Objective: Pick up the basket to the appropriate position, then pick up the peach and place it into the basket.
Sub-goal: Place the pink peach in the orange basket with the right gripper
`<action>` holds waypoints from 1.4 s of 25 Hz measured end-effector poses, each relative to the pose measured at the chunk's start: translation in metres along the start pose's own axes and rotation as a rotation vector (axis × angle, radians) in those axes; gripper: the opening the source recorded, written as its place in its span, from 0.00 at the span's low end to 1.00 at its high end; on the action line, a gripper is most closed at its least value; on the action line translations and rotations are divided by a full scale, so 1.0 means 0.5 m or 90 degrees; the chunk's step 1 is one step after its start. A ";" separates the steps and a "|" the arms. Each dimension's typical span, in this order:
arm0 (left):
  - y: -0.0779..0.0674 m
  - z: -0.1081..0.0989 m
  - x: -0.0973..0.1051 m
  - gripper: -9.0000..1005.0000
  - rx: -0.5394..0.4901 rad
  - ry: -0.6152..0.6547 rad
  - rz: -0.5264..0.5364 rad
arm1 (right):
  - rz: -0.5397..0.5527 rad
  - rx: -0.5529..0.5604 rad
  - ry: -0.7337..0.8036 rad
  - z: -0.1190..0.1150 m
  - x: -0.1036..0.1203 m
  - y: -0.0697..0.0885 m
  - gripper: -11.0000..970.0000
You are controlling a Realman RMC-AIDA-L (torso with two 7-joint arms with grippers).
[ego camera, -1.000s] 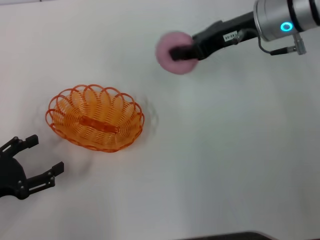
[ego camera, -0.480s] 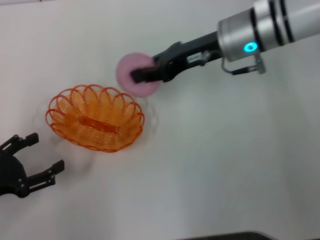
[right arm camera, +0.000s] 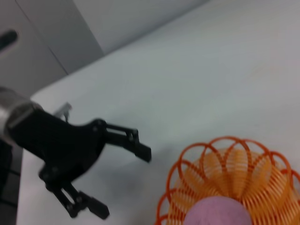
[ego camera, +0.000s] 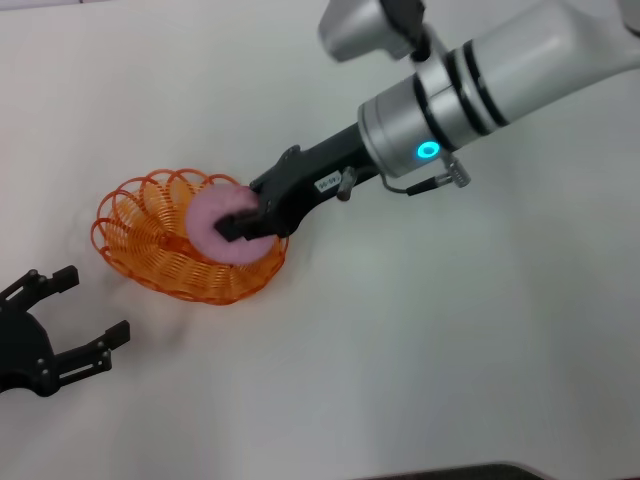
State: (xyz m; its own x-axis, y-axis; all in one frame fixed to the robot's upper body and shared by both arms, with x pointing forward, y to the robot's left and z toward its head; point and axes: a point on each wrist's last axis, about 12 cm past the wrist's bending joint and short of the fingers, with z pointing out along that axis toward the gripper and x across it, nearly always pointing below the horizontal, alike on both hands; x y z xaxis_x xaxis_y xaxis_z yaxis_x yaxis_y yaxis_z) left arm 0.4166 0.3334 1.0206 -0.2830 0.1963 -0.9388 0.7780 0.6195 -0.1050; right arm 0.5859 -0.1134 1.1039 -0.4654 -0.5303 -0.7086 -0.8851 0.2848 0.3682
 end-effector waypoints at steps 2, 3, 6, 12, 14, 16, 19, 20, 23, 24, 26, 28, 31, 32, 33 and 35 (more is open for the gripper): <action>0.000 0.000 -0.001 0.93 0.002 -0.002 0.000 | -0.008 0.010 0.012 0.010 0.003 0.001 0.29; 0.000 0.001 -0.001 0.93 0.003 -0.002 0.000 | -0.010 0.014 0.017 0.015 0.005 0.001 0.29; 0.000 0.001 -0.002 0.93 0.003 -0.002 0.001 | -0.008 0.021 0.016 0.021 0.006 0.000 0.30; 0.000 0.001 -0.002 0.93 0.003 -0.002 0.001 | -0.007 0.030 0.009 0.021 0.005 -0.003 0.30; 0.000 0.001 -0.002 0.93 0.002 -0.002 0.001 | -0.013 0.032 0.007 0.020 0.005 -0.004 0.31; 0.001 0.001 -0.001 0.93 0.001 -0.001 0.001 | -0.015 0.033 -0.003 0.019 0.005 -0.005 0.31; 0.001 0.001 -0.001 0.93 0.000 0.000 0.000 | -0.024 0.031 -0.030 0.017 0.007 -0.005 0.31; 0.001 0.001 -0.001 0.93 -0.001 0.000 0.001 | -0.027 0.030 -0.037 0.016 0.010 -0.005 0.31; 0.001 0.001 -0.001 0.93 -0.001 0.001 0.000 | -0.026 0.029 -0.042 0.015 0.012 -0.005 0.38; 0.001 0.001 0.000 0.93 -0.002 0.001 0.000 | -0.025 0.030 -0.042 0.015 0.013 -0.006 0.42; 0.001 0.000 0.000 0.93 -0.002 0.000 0.000 | -0.022 0.032 -0.041 0.015 0.015 -0.007 0.49; 0.001 0.000 0.000 0.93 -0.002 0.000 0.000 | -0.021 0.034 -0.041 0.015 0.015 -0.008 0.57; 0.001 0.000 0.000 0.93 -0.002 0.000 0.000 | -0.021 0.034 -0.041 0.016 0.015 -0.008 0.69; 0.001 0.000 0.000 0.93 -0.002 0.000 0.000 | -0.021 0.034 -0.041 0.016 0.015 -0.008 0.73; 0.001 0.000 0.000 0.93 -0.002 0.000 0.000 | -0.021 0.034 -0.041 0.016 0.015 -0.008 0.78; 0.001 0.000 0.000 0.93 -0.001 0.000 -0.001 | -0.021 0.034 -0.041 0.016 0.016 -0.008 0.85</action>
State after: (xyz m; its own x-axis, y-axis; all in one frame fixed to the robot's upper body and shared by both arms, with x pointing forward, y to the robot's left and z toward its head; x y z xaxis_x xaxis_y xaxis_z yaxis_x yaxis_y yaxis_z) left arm 0.4168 0.3336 1.0207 -0.2836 0.1957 -0.9388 0.7765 0.6213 -0.1051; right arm 0.5856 -0.1120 1.0921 -0.4328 -0.4879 -0.7581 -0.8977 0.3106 0.3126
